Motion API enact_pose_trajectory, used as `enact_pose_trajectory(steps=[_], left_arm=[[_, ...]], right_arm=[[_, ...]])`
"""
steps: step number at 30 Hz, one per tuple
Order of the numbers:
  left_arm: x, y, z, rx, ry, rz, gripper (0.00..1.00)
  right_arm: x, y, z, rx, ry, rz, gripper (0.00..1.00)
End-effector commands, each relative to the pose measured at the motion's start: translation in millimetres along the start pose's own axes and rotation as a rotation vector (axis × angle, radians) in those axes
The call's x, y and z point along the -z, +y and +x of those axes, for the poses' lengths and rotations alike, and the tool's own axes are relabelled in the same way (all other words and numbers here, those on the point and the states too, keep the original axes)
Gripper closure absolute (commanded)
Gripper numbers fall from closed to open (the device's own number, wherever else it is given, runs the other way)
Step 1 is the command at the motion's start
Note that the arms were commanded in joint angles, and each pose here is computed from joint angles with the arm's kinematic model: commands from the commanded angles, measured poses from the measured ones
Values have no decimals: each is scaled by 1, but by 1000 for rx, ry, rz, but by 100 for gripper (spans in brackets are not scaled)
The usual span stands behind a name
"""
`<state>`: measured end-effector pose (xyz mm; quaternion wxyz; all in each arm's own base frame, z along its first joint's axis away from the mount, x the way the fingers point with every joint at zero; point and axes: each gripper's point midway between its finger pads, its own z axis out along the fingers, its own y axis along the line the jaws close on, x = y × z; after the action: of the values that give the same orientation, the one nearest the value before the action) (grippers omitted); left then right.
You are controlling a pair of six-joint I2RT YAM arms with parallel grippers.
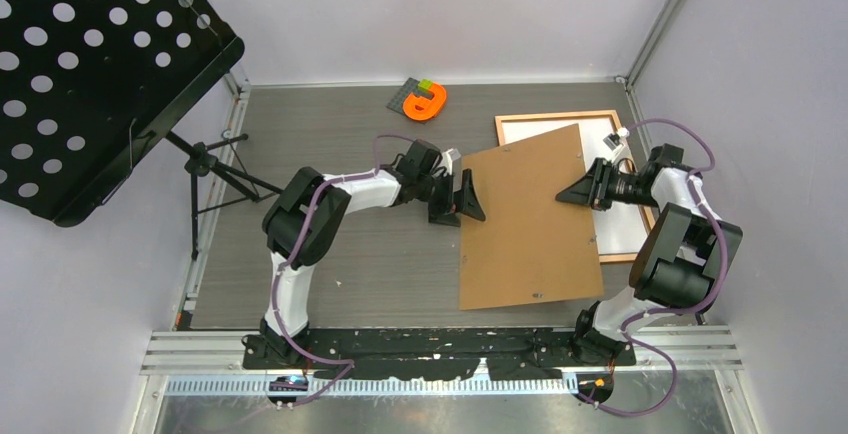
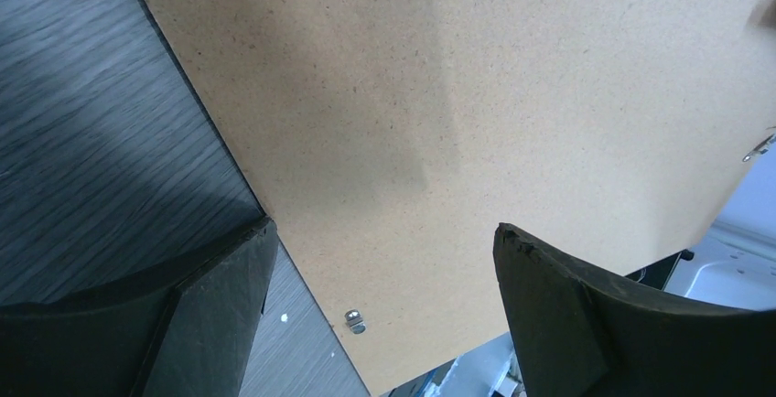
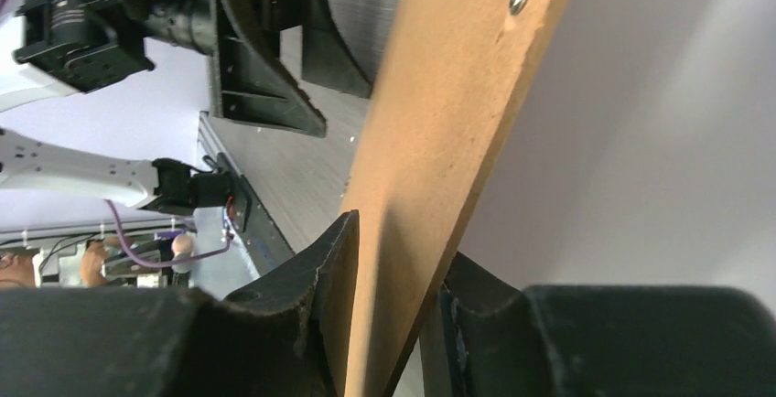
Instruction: Put the photo into the frame
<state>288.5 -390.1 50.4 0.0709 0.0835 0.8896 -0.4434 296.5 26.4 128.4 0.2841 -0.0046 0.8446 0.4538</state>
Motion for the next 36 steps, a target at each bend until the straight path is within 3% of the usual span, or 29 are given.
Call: enact_pose_trajectory(steps=[1, 4, 10, 16, 26, 36], left_arm=[[-19, 23, 25, 13, 56, -47, 7], [-18, 23, 24, 11, 54, -49, 7], [-12, 20, 20, -10, 42, -62, 7], [4, 6, 9, -72, 12, -71, 3], [37, -25, -24, -223, -94, -102, 0], [20, -24, -41, -257, -62, -189, 3]], right_arm=[[4, 36, -5, 26, -3, -121, 65], [5, 32, -2, 27, 7, -93, 70], [8, 15, -10, 21, -4, 10, 93], [24, 1, -34, 21, -45, 105, 94], [68, 4, -62, -2, -104, 122, 94], [121, -2, -84, -15, -162, 125, 94]])
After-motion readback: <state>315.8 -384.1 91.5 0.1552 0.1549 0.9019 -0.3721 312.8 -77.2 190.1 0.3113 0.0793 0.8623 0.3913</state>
